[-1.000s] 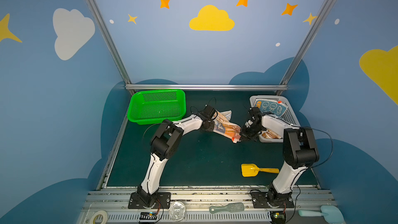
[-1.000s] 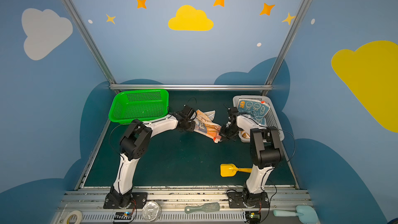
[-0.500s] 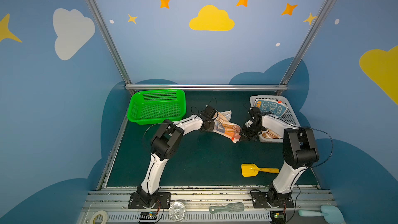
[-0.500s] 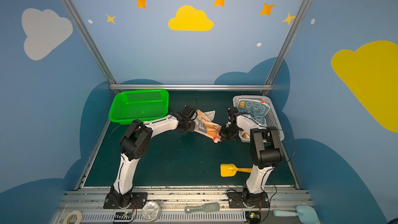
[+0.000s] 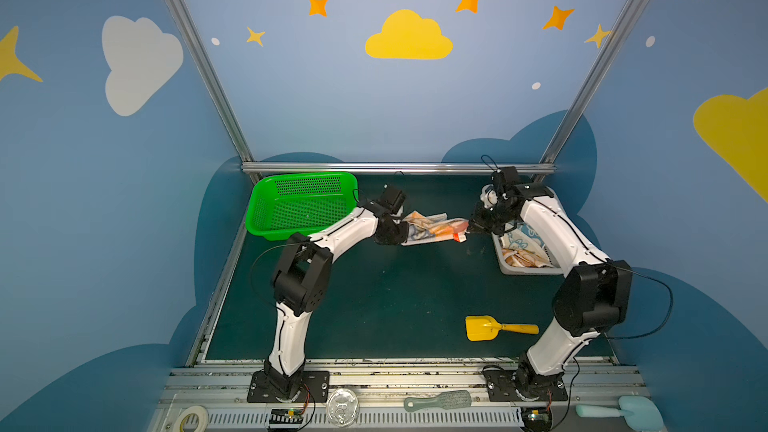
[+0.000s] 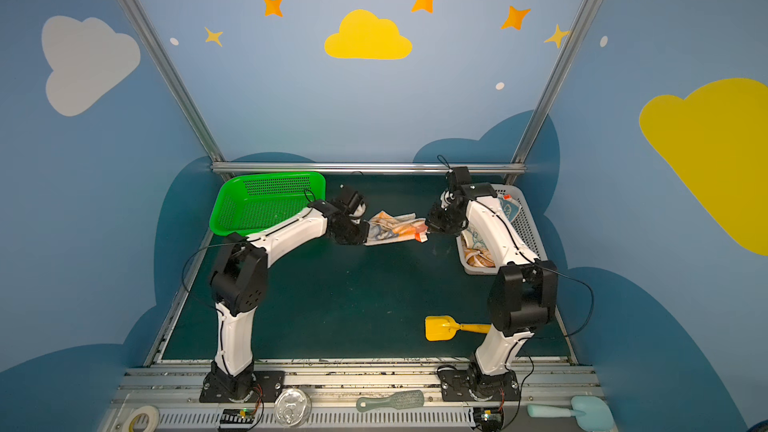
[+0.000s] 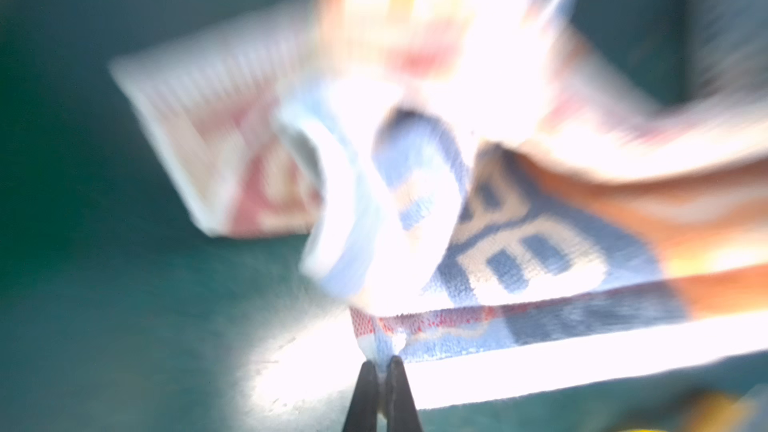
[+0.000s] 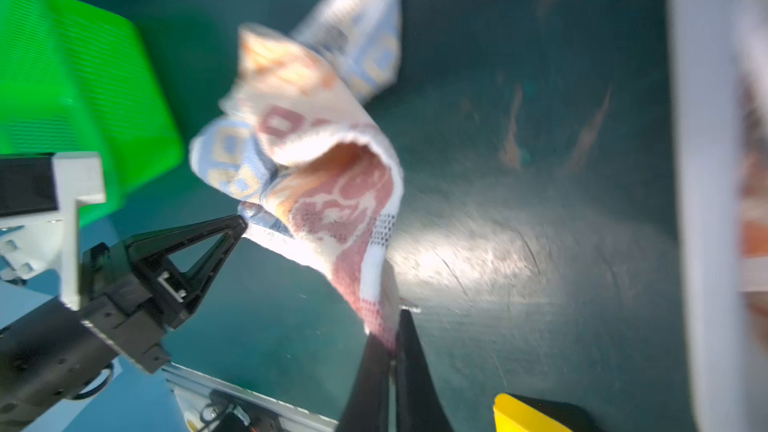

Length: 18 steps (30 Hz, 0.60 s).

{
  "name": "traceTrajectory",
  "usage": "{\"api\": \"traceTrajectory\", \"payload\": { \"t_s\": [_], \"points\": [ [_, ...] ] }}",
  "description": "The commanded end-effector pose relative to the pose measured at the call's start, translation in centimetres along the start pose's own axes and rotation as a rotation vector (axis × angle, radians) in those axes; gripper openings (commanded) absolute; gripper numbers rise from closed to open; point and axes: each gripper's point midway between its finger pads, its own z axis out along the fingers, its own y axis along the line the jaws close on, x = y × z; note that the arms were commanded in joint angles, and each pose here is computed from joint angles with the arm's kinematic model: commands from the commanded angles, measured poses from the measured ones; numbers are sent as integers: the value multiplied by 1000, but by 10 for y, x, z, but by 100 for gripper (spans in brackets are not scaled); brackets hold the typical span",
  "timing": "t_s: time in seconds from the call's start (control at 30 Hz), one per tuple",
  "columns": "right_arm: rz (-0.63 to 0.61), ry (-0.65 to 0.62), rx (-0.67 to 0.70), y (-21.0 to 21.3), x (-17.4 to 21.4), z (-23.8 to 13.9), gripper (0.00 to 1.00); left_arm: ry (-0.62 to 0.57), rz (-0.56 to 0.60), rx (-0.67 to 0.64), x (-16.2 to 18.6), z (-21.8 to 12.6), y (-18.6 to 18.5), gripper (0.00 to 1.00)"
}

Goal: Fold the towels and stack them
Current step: 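Lift the towel with both grippers and spread it apart to hang open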

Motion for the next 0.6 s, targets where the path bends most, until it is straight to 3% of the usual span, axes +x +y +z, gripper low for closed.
{"api": "traceTrajectory", "payload": {
  "t_s": [0.0, 0.3, 0.4, 0.57],
  "points": [
    [-39, -60, -9, 17, -11, -47, 0, -141, -70, 113, -48, -75, -14, 3],
    [-210, -355, -261, 90, -61, -120, 0, -473, -65, 145, -140, -204, -13, 3],
    [-162, -421, -306, 100, -68, -130, 0, -503, -52, 181, -150, -220, -22, 3],
    [-262, -459, -307, 122, -63, -153, 0, -522, -15, 190, -153, -240, -31, 3]
  ]
}}
